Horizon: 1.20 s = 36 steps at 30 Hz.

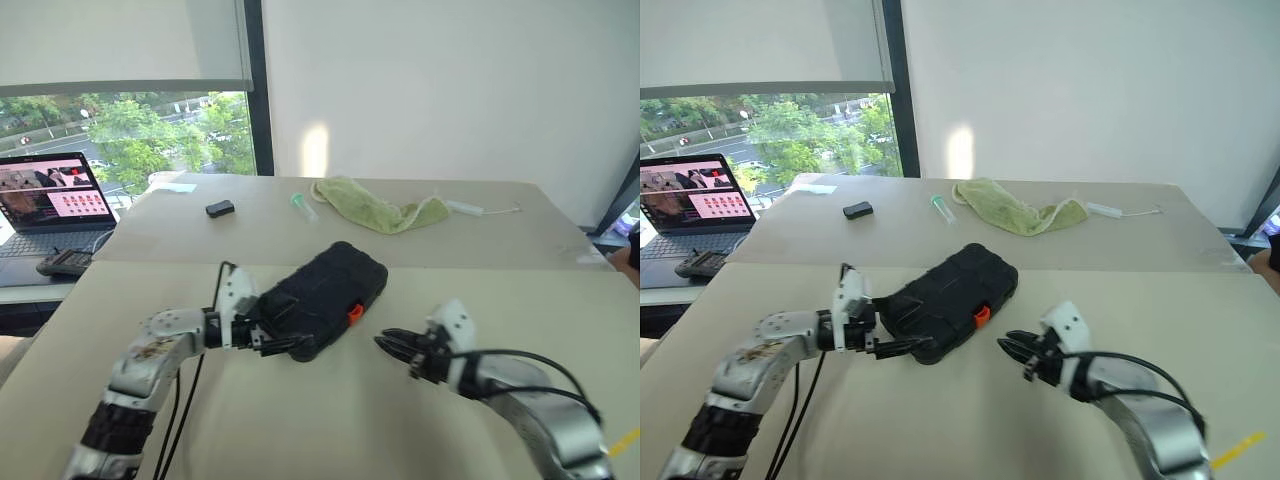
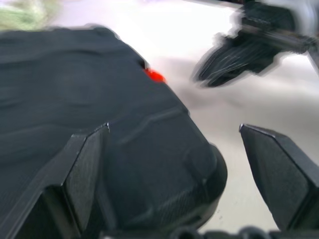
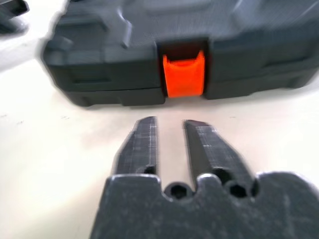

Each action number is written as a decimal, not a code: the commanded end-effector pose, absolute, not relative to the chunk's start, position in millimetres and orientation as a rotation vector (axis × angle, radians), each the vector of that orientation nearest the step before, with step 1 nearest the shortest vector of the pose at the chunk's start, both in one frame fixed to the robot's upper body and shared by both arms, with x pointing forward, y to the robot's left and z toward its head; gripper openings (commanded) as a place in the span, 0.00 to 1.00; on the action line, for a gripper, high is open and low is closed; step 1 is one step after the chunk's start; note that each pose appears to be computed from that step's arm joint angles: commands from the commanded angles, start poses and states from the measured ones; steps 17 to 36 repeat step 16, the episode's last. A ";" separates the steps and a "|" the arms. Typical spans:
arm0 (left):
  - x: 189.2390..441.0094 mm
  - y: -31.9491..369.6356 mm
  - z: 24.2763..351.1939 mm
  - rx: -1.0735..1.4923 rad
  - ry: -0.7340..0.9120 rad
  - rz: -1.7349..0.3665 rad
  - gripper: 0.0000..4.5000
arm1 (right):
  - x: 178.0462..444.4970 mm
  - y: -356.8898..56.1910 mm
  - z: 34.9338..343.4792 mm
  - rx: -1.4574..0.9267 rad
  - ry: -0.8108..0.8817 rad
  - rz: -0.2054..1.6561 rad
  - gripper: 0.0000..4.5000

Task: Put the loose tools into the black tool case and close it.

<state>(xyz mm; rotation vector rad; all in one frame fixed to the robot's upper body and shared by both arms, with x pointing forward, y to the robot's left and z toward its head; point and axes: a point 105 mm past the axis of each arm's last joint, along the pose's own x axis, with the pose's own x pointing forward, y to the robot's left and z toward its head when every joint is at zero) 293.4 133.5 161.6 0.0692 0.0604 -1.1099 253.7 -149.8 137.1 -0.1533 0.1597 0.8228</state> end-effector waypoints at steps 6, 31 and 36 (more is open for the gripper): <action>244.5 182.5 155.8 0.049 0.116 -0.874 1.00 | 211.1 -208.4 170.6 -0.267 0.084 0.722 0.99; 206.5 217.6 130.5 0.055 0.274 -0.772 1.00 | 187.7 -228.8 172.4 -0.344 0.167 0.702 0.99; 206.5 217.6 130.5 0.055 0.274 -0.772 1.00 | 187.7 -228.8 172.4 -0.344 0.167 0.702 0.99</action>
